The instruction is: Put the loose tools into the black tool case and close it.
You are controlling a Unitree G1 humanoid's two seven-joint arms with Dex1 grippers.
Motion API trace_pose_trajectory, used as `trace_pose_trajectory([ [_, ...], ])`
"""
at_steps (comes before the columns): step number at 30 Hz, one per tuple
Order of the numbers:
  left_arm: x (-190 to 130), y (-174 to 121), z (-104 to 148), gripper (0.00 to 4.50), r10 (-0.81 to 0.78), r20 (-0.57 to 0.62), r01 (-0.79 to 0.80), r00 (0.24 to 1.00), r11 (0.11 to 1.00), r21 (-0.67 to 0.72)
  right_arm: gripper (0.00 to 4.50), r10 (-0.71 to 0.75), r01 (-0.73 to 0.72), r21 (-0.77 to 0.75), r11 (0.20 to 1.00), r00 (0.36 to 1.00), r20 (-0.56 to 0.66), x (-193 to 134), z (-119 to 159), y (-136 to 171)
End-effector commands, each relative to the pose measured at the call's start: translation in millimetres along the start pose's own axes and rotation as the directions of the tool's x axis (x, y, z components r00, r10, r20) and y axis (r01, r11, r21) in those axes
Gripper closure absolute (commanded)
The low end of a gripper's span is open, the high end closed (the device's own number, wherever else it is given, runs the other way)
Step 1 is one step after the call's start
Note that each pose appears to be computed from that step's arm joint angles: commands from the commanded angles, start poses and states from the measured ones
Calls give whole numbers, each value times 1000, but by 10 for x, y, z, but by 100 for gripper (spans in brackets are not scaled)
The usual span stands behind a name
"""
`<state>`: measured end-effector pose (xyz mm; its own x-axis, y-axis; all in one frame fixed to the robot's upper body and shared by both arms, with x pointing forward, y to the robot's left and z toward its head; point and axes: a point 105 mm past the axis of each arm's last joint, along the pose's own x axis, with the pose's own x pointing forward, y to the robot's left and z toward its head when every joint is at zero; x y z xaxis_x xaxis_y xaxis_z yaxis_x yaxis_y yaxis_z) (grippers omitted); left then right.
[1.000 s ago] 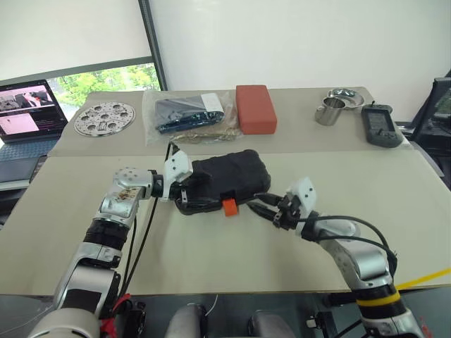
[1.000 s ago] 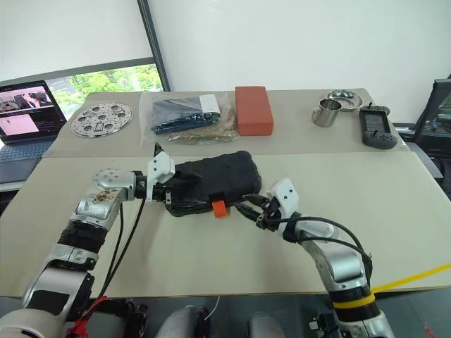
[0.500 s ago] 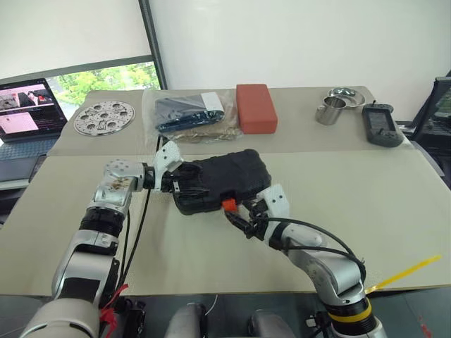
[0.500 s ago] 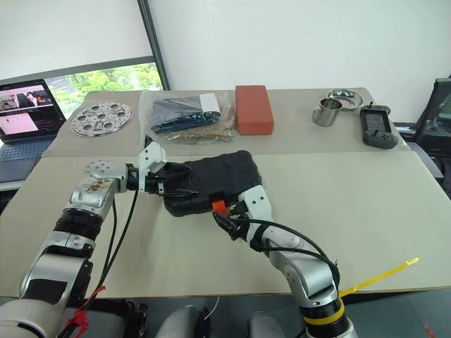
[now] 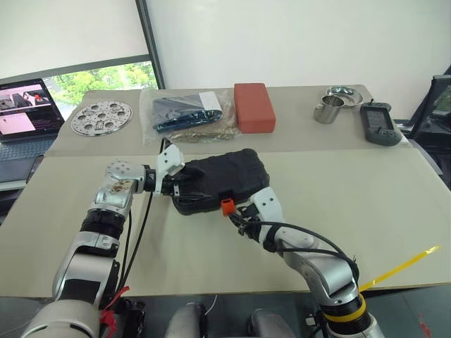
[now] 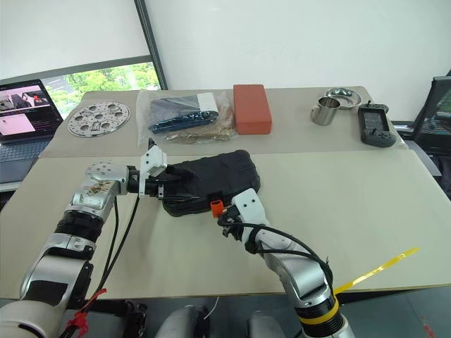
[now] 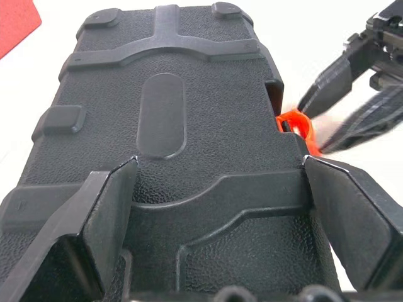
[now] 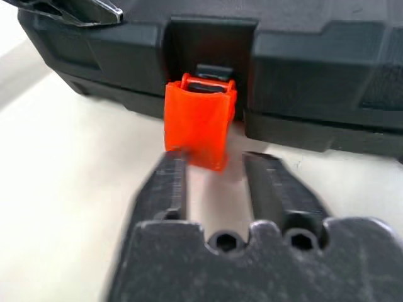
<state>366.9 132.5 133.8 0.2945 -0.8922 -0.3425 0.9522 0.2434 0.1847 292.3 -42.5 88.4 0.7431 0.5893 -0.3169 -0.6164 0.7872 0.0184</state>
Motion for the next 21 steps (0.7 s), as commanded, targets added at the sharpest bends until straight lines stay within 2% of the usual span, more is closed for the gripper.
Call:
trace_pose_trajectory([
  [1,-24,-1,-4,0,8,-3,-8,1000,1000,11,425,10,-10,-1,1000,998,55,5,123,31],
  [2,-24,3,-6,0,9,-4,-9,1000,1000,11,448,13,-13,3,1000,998,61,9,142,36],
  [7,-16,12,-11,0,13,-5,-13,1000,1000,12,448,29,-30,20,999,998,63,24,155,59],
  [14,-12,8,-33,0,16,-5,-16,1000,1000,8,448,93,-92,23,995,995,-42,-15,-51,77],
  [21,-11,2,-53,0,21,-6,-21,1000,1000,5,448,95,-90,89,992,994,-54,138,-163,35],
])
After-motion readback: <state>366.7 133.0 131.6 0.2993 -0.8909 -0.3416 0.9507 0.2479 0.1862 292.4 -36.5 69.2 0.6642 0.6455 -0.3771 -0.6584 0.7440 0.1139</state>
